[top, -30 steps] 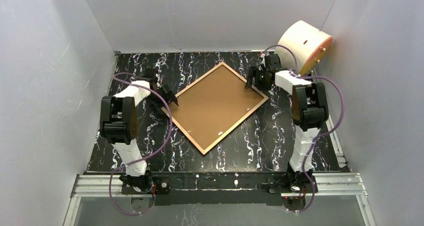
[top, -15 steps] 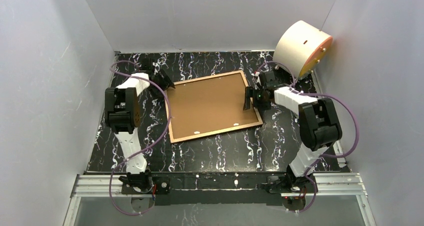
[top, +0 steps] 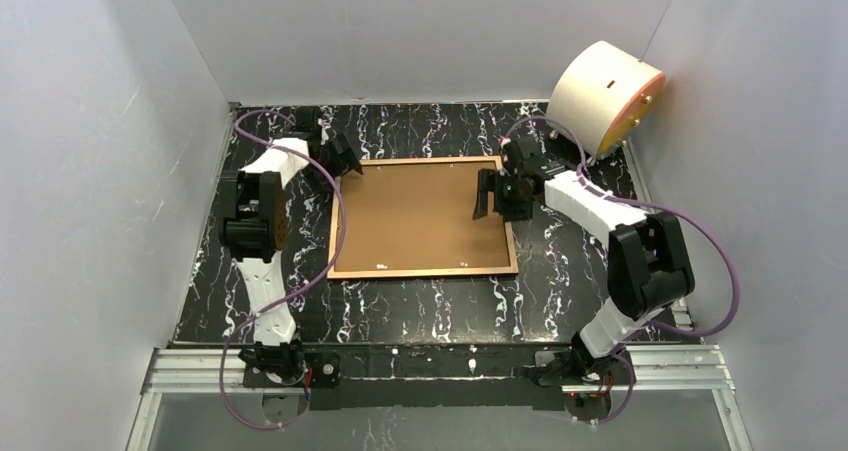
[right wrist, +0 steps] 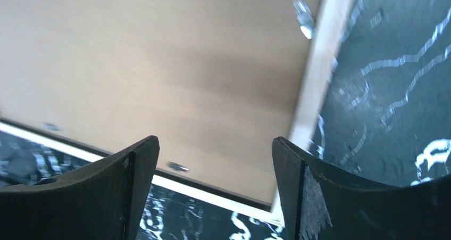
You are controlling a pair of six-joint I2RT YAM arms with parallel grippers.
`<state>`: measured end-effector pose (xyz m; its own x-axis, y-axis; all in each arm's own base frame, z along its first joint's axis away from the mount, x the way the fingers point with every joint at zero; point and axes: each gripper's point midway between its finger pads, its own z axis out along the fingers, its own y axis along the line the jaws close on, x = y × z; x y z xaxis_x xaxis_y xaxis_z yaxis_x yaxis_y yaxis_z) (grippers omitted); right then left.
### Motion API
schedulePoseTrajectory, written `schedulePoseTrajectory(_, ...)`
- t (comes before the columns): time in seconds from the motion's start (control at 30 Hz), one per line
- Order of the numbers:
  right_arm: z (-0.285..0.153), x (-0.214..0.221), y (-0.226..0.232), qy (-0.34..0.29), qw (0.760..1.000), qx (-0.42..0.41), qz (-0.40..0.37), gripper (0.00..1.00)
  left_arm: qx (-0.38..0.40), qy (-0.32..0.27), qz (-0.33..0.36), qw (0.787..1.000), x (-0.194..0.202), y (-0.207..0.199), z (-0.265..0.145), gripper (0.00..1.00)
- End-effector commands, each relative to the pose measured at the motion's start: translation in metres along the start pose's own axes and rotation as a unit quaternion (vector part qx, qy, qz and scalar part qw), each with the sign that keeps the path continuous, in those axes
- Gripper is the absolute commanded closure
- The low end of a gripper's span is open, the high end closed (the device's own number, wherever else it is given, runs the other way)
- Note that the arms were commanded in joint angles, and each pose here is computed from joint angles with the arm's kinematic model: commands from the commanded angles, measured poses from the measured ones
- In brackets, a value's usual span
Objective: Put the photo into the frame
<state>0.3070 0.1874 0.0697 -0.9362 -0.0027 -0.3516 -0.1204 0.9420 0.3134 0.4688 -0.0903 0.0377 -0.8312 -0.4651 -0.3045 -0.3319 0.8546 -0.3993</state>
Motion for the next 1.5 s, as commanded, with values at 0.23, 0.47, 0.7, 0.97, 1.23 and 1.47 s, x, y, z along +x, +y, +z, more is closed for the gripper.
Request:
schedulePoseTrajectory(0.23,-0.043,-0.047,0.122,-0.082,0.971,-0.219,-0.049,0.33,-0.037,0.023,0.033,0.998,0.054,0.016,-0.078,0.13)
schedulePoseTrajectory(0.47,-0.021,0.0,0.186,-0.004,0.948,-0.294,-0.121,0.35,-0.072,0.019,0.026,0.997,0.093,0.048,-0.113,0.15)
schedulePoseTrajectory(0.7,0.009,0.047,0.216,0.077,0.93,-0.318,-0.167,0.35,-0.076,0.069,0.009,0.995,0.141,0.069,-0.114,0.28)
schedulePoseTrajectory(0.97,0.034,0.06,0.239,0.12,0.923,-0.324,-0.167,0.39,-0.095,0.095,0.0,0.991,0.161,0.084,-0.107,0.45)
schedulePoseTrajectory(1.23,0.051,0.075,0.255,0.151,0.913,-0.329,-0.189,0.42,-0.084,0.11,0.0,0.99,0.168,0.084,-0.099,0.53)
schedulePoseTrajectory(1.47,0.058,0.084,0.255,0.174,0.906,-0.33,-0.2,0.44,-0.098,0.122,0.002,0.988,0.172,0.091,-0.094,0.56)
